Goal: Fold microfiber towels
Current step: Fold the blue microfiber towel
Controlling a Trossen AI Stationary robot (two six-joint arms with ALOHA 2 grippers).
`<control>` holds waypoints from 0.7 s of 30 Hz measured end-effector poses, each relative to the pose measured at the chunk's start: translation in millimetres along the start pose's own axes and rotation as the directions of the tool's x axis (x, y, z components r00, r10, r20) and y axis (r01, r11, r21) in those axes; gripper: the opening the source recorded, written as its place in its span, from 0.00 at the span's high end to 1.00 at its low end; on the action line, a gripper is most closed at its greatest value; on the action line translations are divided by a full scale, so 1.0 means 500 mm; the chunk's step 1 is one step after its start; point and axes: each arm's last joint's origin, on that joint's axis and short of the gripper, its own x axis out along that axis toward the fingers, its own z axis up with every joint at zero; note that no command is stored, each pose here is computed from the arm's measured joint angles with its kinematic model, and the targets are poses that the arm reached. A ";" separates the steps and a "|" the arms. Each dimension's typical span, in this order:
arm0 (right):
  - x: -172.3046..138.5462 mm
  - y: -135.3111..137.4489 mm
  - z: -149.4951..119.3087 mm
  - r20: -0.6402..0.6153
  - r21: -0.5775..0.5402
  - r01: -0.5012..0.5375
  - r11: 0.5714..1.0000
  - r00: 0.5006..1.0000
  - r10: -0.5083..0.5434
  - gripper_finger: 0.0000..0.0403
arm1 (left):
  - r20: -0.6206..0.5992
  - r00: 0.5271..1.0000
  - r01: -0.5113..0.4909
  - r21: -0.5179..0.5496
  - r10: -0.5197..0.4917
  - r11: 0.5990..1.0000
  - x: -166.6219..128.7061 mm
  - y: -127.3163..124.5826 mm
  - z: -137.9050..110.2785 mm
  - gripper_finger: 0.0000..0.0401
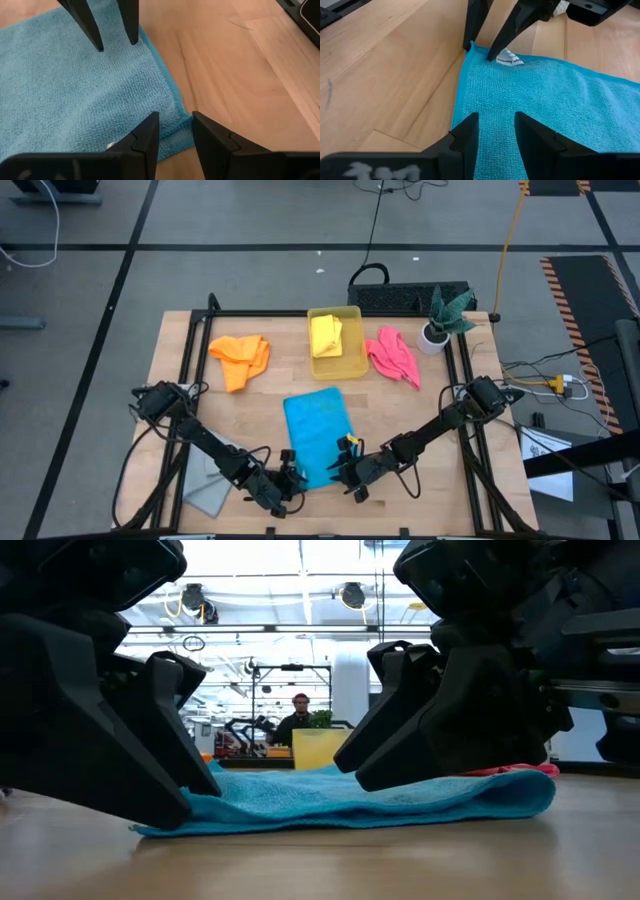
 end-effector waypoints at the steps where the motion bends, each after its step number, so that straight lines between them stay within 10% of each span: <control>1: 0.000 0.000 0.000 0.000 0.000 0.000 1.000 1.000 0.000 0.71 | 0.000 1.000 0.000 -0.001 0.000 1.000 0.000 0.000 0.000 0.71; 10: 0.000 0.000 0.000 0.000 -0.001 0.000 1.000 1.000 0.000 0.71 | 0.031 0.996 -0.081 -0.008 0.081 0.997 0.002 0.011 0.005 0.72; 21: -0.006 -0.006 0.006 0.005 -0.003 0.033 0.999 0.999 -0.033 0.71 | 0.040 0.997 -0.072 0.108 0.068 0.992 -0.002 -0.002 0.010 0.97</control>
